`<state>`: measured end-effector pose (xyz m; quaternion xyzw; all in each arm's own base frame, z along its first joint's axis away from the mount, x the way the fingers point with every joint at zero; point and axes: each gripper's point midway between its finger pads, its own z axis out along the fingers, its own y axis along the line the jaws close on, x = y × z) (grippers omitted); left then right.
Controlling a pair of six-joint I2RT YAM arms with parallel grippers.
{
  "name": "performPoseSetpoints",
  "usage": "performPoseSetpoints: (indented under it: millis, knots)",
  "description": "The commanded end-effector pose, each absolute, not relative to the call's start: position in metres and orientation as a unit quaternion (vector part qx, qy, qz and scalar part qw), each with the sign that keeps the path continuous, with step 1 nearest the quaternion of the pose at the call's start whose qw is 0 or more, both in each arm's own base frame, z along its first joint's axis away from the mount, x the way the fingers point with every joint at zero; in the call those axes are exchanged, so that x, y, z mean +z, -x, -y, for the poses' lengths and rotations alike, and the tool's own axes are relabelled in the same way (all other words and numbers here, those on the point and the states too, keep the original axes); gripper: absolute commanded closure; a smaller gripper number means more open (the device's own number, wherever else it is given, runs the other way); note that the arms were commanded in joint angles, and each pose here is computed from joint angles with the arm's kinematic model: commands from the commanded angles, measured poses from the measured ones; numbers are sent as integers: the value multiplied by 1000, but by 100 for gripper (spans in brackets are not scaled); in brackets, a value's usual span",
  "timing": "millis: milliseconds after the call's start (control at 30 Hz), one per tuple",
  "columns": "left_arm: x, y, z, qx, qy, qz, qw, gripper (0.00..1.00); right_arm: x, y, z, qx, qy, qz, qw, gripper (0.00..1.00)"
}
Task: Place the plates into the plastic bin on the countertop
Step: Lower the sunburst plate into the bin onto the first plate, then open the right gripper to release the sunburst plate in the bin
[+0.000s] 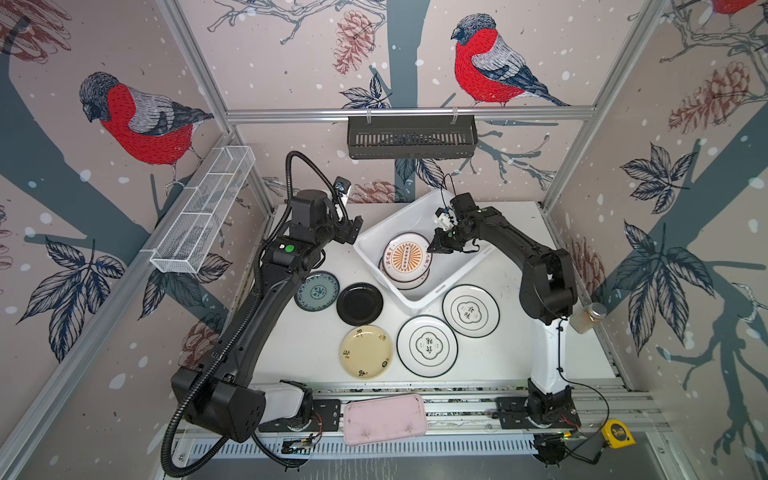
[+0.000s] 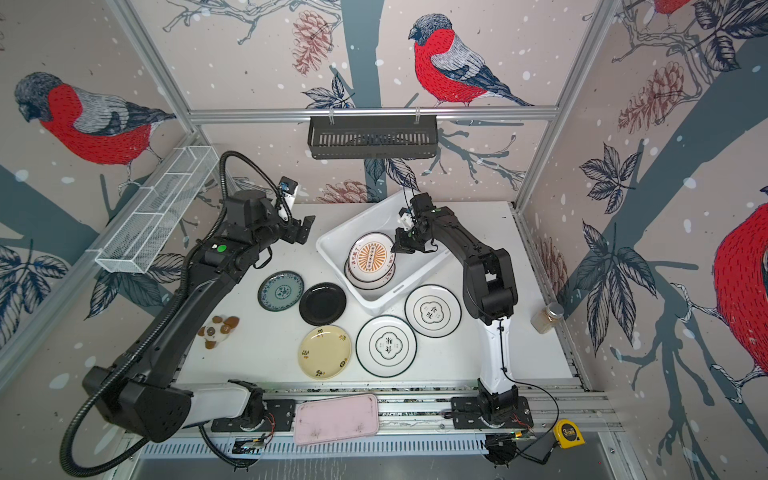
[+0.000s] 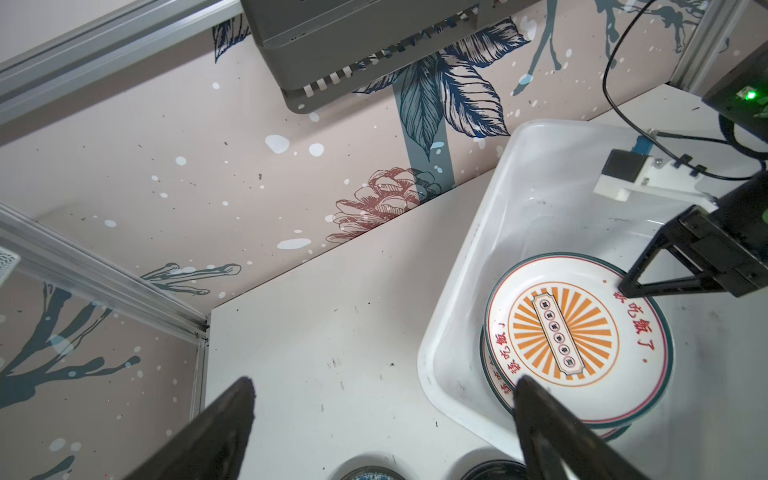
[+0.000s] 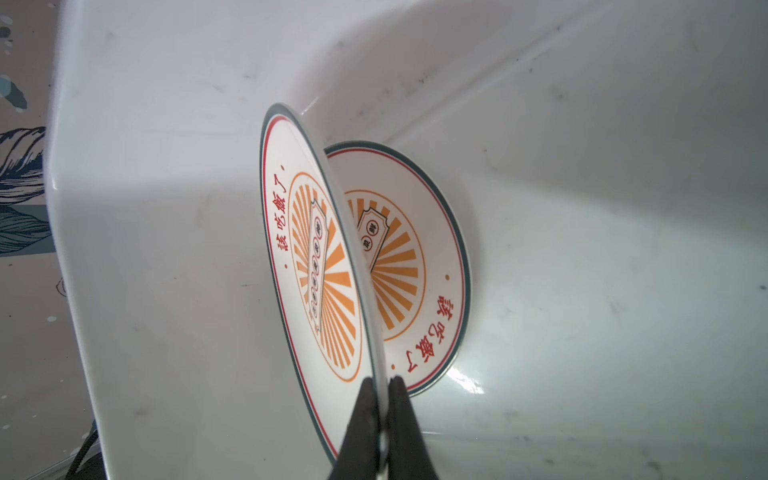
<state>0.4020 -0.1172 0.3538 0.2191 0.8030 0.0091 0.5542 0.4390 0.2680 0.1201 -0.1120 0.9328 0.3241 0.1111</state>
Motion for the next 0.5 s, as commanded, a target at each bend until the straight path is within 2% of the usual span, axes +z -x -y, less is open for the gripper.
performPoseSetpoints:
  millis: [0, 467]
  knots:
    - [375, -410, 117, 16, -208, -779, 591, 4, 117, -436, -272, 334, 128, -929, 97, 93]
    - [361, -428, 129, -2, -218, -790, 574, 4, 85, -448, -263, 331, 115, -934, 69, 88]
